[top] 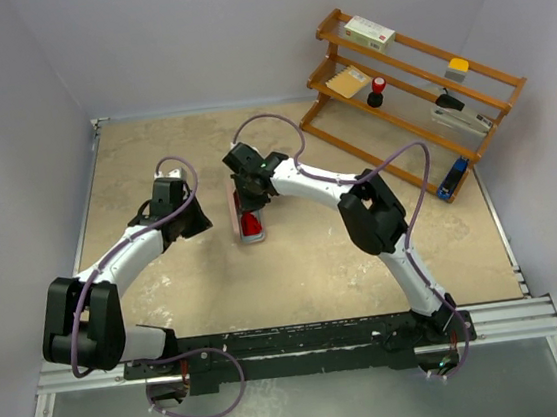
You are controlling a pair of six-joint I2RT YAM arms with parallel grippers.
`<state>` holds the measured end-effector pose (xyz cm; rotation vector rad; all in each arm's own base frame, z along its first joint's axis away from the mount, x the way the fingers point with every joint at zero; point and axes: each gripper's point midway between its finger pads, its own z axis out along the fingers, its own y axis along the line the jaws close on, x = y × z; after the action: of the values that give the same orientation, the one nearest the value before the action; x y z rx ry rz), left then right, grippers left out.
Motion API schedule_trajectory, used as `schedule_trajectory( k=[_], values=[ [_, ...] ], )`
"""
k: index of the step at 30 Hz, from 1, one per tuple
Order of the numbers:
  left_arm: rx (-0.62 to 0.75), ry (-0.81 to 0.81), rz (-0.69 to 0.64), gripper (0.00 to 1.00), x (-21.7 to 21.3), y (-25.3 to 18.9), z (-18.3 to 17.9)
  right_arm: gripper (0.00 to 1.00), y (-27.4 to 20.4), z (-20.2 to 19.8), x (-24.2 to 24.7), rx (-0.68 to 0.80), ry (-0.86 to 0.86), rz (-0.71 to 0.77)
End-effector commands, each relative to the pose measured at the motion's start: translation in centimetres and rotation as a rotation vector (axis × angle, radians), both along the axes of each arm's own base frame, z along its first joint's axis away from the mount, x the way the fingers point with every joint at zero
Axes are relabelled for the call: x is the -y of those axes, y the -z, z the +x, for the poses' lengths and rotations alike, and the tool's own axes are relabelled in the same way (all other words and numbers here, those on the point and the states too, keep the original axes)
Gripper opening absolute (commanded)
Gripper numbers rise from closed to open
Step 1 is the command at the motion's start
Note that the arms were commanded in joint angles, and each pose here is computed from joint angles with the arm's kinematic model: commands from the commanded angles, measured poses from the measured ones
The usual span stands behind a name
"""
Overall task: Organize the sunglasses
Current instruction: Place the sunglasses in the sunglasses case.
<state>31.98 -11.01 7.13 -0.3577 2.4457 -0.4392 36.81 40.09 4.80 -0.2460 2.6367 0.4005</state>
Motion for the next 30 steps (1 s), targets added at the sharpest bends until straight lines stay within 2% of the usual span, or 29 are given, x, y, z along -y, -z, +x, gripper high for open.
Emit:
schedule_trajectory(
  k=[1,16,21,27,30],
  values=[
    [0.056,-0.005,-0.032,0.0,0.3,-1.2,1.2,0.0,0.0,-0.1,0.5,-0.001,0.006,-0.002],
    [0.055,0.0,-0.035,0.0,0.4,-1.2,1.1,0.0,1.4,-0.1,1.6,0.015,0.041,-0.035],
    [0.057,-0.001,-0.035,0.0,0.4,-1.3,1.1,0.24,-0.1,0.1,1.7,0.048,0.042,-0.016],
    [0.057,-0.002,-0.031,0.0,0.3,-1.4,1.1,0.37,-2.8,0.3,1.5,0.094,0.03,0.024],
    [0.058,-0.007,-0.026,0.0,0.2,-1.5,1.2,0.39,-4.0,0.1,1.4,0.095,0.02,0.041]
  ],
)
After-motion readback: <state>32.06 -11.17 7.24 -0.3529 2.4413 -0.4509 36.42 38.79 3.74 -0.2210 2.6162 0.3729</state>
